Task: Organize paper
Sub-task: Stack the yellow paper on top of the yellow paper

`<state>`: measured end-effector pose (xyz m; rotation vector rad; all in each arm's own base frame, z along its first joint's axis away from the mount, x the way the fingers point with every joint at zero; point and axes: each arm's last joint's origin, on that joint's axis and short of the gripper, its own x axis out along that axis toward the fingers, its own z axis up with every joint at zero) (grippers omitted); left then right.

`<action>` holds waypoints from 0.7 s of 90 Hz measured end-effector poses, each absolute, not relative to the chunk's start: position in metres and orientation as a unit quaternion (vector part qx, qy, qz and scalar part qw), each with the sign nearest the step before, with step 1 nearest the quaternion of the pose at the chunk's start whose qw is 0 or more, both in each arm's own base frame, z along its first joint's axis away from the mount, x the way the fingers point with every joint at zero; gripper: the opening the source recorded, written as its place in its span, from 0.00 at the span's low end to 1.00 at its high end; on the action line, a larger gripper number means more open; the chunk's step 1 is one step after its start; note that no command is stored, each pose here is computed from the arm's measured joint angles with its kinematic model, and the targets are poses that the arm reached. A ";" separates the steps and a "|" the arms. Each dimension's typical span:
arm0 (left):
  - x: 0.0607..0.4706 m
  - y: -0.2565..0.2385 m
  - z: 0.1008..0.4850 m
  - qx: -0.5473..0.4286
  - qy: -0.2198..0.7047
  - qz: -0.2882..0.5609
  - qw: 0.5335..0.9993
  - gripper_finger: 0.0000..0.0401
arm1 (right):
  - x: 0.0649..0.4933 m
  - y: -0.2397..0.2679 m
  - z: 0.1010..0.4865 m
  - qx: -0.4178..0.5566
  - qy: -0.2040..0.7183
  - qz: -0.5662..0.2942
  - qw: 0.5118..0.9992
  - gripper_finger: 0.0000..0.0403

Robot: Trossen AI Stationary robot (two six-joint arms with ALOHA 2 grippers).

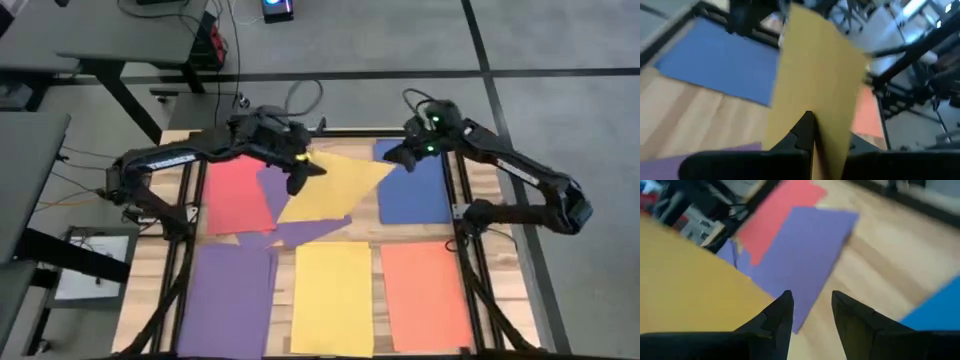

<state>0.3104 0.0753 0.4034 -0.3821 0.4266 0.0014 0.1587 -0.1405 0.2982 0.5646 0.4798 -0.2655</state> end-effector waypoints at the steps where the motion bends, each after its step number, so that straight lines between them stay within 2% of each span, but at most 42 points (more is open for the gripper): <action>1: 0.308 0.075 0.405 -0.188 0.207 0.001 0.960 0.00 | 0.157 -0.139 0.300 0.266 0.230 -0.127 0.927 0.32; 13: 0.283 0.070 0.428 -0.178 0.172 0.000 0.969 0.00 | 0.145 -0.122 0.322 0.193 0.185 -0.113 0.957 0.32; 31: 0.253 0.062 0.448 -0.137 0.148 -0.009 0.979 0.00 | 0.145 -0.106 0.340 0.297 0.142 -0.102 0.939 0.36; 51: 0.225 0.057 0.464 -0.118 0.118 -0.026 0.986 0.00 | 0.178 -0.081 0.360 0.306 0.088 -0.022 0.948 0.50; 63: 0.212 0.053 0.469 -0.104 0.110 -0.028 0.988 0.00 | 0.199 -0.070 0.358 0.291 0.081 -0.017 0.953 0.54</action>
